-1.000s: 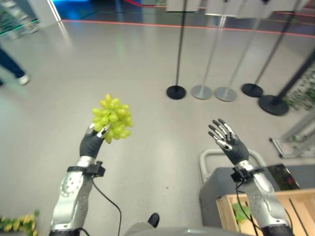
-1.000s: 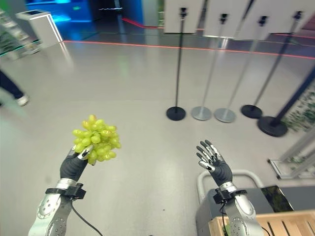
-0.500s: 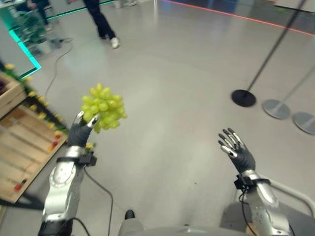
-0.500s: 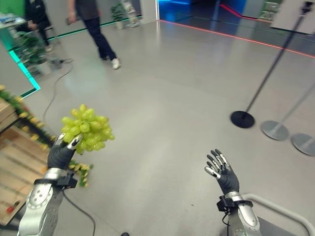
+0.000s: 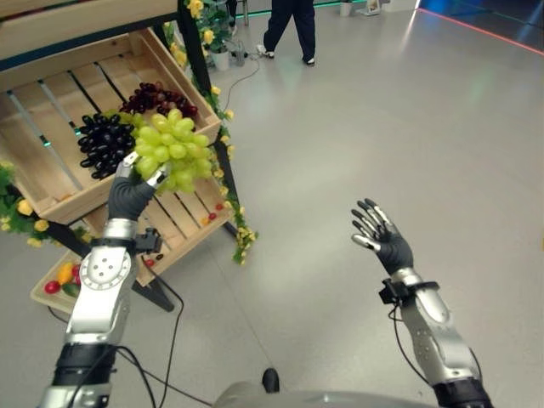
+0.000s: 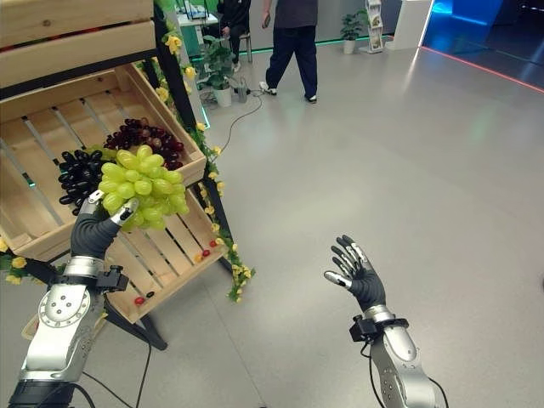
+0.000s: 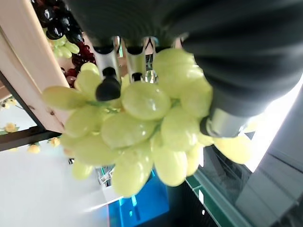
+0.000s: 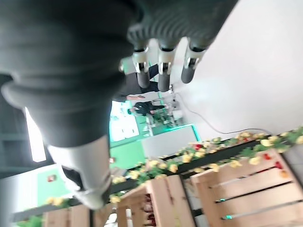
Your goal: Pick up the fruits from the basket on one side to the basket on the other side
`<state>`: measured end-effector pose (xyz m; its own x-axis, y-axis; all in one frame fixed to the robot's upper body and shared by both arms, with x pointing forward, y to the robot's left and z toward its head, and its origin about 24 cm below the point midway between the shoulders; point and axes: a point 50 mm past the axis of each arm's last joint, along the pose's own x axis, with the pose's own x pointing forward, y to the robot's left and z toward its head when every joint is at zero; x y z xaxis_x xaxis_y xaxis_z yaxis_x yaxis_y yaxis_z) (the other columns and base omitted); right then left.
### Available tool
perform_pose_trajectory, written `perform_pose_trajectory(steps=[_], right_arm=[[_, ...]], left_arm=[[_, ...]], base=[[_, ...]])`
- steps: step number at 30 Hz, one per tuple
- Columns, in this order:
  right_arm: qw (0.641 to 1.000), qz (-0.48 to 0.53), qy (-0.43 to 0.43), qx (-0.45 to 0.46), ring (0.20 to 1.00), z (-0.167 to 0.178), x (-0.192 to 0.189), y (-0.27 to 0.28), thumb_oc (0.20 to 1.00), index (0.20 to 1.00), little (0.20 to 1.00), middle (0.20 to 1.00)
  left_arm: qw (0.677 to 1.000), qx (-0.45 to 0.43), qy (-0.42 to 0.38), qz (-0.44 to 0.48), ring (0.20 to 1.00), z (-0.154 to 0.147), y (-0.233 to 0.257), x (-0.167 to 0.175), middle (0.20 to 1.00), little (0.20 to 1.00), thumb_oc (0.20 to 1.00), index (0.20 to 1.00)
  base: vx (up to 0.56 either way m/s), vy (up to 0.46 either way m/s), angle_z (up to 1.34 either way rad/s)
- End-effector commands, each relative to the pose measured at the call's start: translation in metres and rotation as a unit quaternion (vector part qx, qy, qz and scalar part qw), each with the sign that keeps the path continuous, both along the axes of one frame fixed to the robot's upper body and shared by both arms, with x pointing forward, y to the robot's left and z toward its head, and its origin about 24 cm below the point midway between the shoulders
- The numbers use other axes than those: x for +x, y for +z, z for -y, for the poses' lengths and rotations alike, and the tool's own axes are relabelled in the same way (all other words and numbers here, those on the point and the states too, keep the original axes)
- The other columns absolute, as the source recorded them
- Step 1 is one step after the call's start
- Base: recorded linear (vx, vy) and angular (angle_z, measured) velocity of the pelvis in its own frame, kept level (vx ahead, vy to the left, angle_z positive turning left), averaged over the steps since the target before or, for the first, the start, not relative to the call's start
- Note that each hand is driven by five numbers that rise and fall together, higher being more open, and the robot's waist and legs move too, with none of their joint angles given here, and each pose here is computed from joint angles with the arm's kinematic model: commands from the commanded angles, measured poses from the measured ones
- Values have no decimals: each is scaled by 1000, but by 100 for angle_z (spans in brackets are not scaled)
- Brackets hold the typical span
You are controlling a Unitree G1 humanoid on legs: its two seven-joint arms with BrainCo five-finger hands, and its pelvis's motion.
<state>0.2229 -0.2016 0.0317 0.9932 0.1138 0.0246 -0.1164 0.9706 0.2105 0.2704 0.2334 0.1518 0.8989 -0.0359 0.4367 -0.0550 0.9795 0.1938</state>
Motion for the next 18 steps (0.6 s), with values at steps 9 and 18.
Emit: perform_pose_trajectory(steps=[9,18], right_arm=[[998,28,-50,-37,1000,34,-15,8,1000,1000,1000,1000],[998,-13,-43,-38,1000,47,-28,-4,1000,1000,1000,1000]], left_arm=[[983,72,-79,147,200,33,60,-1,200,200,200,200],[982,119,-23,142,200,13,72,14,200,200,200,200]], base=[[207,-67,108],[112,-124,33]])
